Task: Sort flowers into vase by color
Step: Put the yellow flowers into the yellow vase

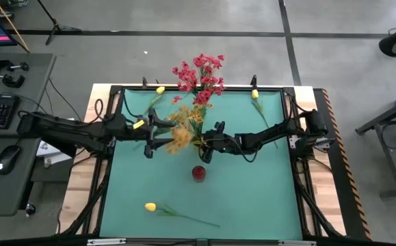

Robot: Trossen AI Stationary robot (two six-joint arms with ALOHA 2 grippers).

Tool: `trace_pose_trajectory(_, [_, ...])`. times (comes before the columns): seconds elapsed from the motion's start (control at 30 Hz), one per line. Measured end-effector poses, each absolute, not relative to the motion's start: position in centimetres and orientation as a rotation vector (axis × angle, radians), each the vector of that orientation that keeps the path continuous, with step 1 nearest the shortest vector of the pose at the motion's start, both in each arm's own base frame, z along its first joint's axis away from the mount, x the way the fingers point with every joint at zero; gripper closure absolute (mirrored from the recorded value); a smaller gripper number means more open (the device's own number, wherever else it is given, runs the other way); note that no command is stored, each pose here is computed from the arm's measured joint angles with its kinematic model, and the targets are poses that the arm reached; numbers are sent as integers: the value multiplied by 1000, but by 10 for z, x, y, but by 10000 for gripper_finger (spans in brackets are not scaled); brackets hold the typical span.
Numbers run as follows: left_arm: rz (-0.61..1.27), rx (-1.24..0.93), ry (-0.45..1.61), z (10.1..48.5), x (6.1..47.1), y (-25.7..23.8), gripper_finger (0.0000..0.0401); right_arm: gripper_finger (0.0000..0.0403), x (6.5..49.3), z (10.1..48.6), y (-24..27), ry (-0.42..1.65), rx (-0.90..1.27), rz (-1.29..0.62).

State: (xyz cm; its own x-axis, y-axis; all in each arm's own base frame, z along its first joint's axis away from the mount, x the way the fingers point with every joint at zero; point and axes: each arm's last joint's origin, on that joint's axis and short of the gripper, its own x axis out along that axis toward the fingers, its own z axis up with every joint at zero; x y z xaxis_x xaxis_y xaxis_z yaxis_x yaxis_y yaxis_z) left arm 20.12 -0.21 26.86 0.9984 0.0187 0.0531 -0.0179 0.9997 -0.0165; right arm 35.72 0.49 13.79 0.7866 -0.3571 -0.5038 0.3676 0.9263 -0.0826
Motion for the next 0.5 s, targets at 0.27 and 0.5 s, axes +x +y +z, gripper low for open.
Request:
trace_pose_trajectory(0.27, [18,-17,-103,283,181,-2,150,244,357,138,5,539,20,-390])
trace_pose_trajectory(0.5, [17,-19,-194,298,159,-1,150,244,357,138,5,539,20,-389])
